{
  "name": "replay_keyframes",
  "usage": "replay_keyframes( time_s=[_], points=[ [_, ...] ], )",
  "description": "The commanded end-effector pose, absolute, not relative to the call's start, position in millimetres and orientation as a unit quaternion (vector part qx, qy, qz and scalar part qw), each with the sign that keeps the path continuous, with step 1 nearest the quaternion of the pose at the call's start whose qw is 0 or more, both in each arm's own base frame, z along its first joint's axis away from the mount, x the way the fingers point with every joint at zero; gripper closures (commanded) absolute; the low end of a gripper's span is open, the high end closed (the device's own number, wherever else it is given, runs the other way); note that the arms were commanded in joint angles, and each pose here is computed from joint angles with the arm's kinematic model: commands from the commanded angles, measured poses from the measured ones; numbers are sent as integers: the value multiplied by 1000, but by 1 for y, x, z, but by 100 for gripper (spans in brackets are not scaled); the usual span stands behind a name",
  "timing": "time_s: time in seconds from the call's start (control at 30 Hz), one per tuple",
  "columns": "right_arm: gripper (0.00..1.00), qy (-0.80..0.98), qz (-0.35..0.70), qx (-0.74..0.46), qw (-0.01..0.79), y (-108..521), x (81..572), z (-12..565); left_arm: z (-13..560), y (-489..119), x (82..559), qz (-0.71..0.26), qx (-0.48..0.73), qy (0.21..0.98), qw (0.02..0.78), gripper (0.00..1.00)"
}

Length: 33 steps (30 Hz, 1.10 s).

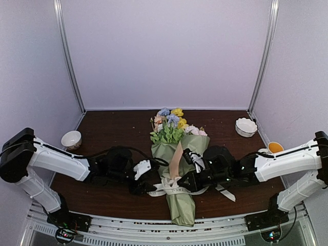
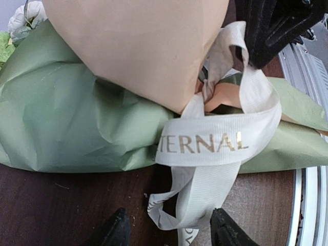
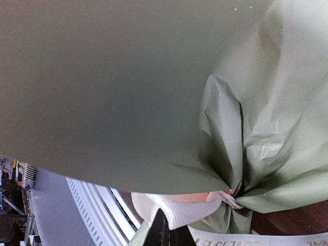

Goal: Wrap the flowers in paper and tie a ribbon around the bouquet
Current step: Cross the half-tied ribbon over the folded bouquet.

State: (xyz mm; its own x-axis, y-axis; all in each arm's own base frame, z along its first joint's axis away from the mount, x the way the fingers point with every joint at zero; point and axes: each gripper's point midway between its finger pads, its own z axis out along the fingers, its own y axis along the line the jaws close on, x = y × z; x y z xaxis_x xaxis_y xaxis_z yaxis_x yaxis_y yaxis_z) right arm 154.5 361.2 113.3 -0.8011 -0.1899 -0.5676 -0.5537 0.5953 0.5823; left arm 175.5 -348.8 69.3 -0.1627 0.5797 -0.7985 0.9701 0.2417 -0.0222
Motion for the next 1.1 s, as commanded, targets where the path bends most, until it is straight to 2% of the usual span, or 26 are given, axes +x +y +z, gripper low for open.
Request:
replay_keyframes(
  time_s=[0.0,0.27,0.43,0.67,0.73,0.83,1.07],
  points=[
    [98,861,402,-199,240,351,152,121,81,-362,176,-303,555,687,357,43],
    [100,854,428,-217,200,347,130,124,64,-374,184,-293,558,700,335,40],
    [100,854,440,-223,165,343,115,118,65,-376,191,-283,554,701,348,43],
    [100,869,429,-227,95,335,94,82,60,-378,192,-281,557,704,340,43],
    [97,877,418,-221,90,331,96,73,61,-378,191,-284,557,703,339,43],
    [76,882,410,-213,95,328,102,70,61,-378,191,-282,558,703,340,43],
    [65,889,349,-254,153,305,115,113,65,-376,190,-286,556,699,346,43]
  ],
)
